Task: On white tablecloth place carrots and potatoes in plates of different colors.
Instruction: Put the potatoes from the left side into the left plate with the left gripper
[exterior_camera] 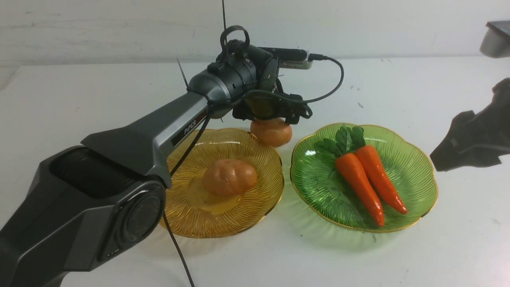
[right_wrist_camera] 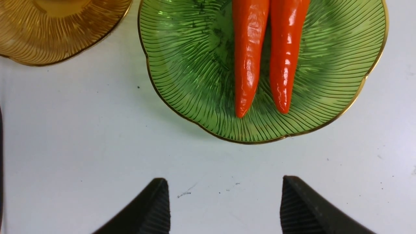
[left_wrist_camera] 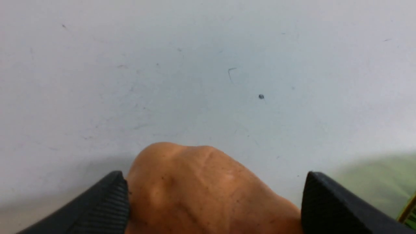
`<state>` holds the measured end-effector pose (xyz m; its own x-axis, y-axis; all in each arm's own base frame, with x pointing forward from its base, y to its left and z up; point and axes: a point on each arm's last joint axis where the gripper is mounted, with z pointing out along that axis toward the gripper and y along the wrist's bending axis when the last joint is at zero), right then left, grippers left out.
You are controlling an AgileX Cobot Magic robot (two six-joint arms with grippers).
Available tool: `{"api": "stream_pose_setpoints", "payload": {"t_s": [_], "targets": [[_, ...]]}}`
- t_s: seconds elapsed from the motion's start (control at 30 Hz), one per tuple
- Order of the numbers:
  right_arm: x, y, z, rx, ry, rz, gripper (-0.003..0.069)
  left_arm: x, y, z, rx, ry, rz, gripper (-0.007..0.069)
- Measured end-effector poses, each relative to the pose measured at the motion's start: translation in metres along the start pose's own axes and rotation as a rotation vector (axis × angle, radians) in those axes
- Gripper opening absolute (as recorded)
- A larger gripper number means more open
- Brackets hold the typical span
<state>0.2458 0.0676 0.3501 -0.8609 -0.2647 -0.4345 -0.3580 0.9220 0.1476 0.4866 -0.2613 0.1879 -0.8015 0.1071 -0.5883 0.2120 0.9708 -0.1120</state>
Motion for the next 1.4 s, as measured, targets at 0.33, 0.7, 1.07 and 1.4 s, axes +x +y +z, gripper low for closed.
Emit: {"api": "stream_pose_setpoints", "payload": {"t_s": [0.33, 0.7, 1.07, 1.4], "targets": [[0.000, 0.000, 0.000, -0.001, -0.001, 0.000, 0.0421, -0.003, 0.001, -0.002, -0.015, 0.004, 0.010, 0.0622], [-0.001, 0.005, 0.000, -0.057, -0.012, 0.019, 0.0421, -0.016, 0.004, -0.037, -0.046, 0.102, -0.027, 0.0552], [-0.002, 0.007, 0.000, -0.077, -0.017, -0.014, 0.0421, -0.004, -0.004, -0.015, 0.044, 0.148, -0.061, 0.0552], [-0.002, 0.007, 0.000, -0.077, -0.018, -0.019, 0.0421, 0.002, -0.004, 0.004, 0.054, 0.133, -0.064, 0.0552]]}}
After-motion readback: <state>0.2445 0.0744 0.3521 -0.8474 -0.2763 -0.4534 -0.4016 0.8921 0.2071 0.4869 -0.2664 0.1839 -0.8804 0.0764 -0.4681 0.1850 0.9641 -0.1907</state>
